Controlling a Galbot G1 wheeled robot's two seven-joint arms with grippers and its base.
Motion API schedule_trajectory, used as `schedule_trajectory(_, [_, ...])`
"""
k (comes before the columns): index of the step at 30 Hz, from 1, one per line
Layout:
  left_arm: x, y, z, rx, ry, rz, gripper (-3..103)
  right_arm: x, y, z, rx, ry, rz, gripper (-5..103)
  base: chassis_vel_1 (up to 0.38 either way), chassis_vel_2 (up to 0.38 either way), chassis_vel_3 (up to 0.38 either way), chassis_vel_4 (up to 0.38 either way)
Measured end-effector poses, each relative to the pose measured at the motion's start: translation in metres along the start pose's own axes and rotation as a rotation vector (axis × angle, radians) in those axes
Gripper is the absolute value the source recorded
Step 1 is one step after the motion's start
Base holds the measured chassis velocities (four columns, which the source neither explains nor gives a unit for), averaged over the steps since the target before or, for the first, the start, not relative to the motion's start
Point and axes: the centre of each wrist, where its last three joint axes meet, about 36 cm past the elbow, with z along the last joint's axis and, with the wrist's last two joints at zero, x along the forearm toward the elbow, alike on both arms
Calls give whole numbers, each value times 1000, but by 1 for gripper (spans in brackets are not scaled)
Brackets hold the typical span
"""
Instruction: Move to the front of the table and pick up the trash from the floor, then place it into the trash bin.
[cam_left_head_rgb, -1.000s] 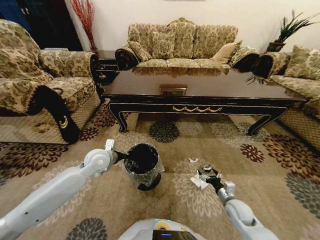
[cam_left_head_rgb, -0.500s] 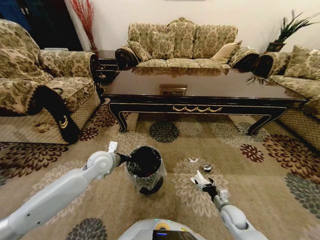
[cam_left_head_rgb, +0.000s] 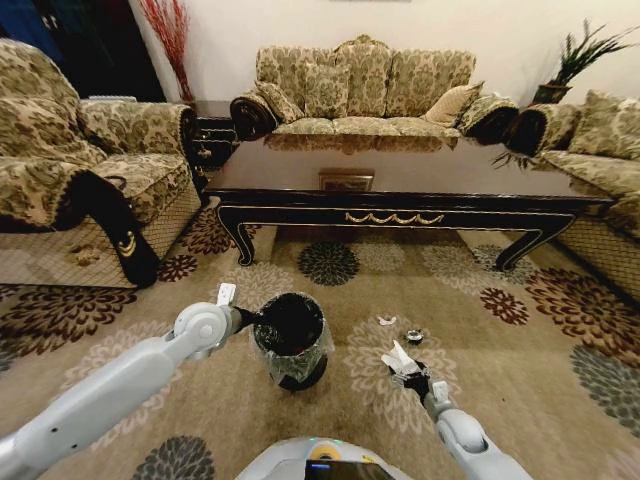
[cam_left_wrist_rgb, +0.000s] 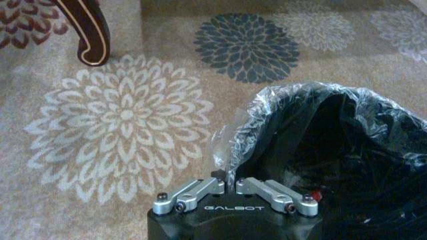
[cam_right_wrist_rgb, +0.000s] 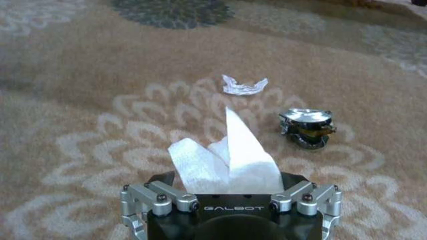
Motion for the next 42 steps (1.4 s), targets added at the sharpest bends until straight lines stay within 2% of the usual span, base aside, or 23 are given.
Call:
schedule_trajectory(6, [1, 0, 0, 0, 1, 0, 3, -10, -4, -3, 8, -4, 10, 100, 0, 0, 0, 0])
schedule_trajectory(7, [1, 0, 0, -1, 2, -1, 3, -12, -6, -4, 8, -3, 15, 103, 0, 0, 0, 0])
schedule_trajectory(13, [1, 1, 0, 1, 1, -2, 3, -15, -8, -1, 9, 7, 23, 94, 0, 0, 0, 0])
schedule_trajectory(21, [1, 0, -1, 2, -1, -1, 3, -13, -7, 3, 9, 11, 23, 70, 0, 0, 0, 0])
schedule_trajectory(24, [1, 0, -1, 1, -1, -1, 3, -12, -6, 4, 2, 12, 26, 66, 0, 0, 0, 0])
schedule_trajectory(25, [1, 0, -1, 1, 0, -1, 3, -12, -5, 4, -2, 13, 26, 58, 0, 0, 0, 0])
schedule_trajectory(27, [1, 0, 0, 1, 1, -2, 3, -12, -4, 5, -6, 14, 27, 58, 0, 0, 0, 0])
schedule_trajectory(29, [1, 1, 0, 2, 2, -4, 3, -10, -2, 7, -1, 14, 28, 46, 0, 0, 0, 0])
schedule_trajectory(31, [1, 1, 0, 2, 2, -4, 3, -9, -2, 7, 2, 13, 26, 46, 0, 0, 0, 0])
schedule_trajectory(38, [1, -1, 0, 0, 0, 0, 3, -5, -3, 4, -2, 2, 36, 22, 0, 0, 0, 0])
schedule_trajectory(41, [1, -1, 0, 0, 0, 1, 3, -4, -3, 4, -3, 1, 36, 22, 0, 0, 0, 0])
schedule_trajectory(42, [1, -3, 1, -4, 1, 4, 3, -4, -3, 3, -7, -2, 36, 14, 0, 0, 0, 0])
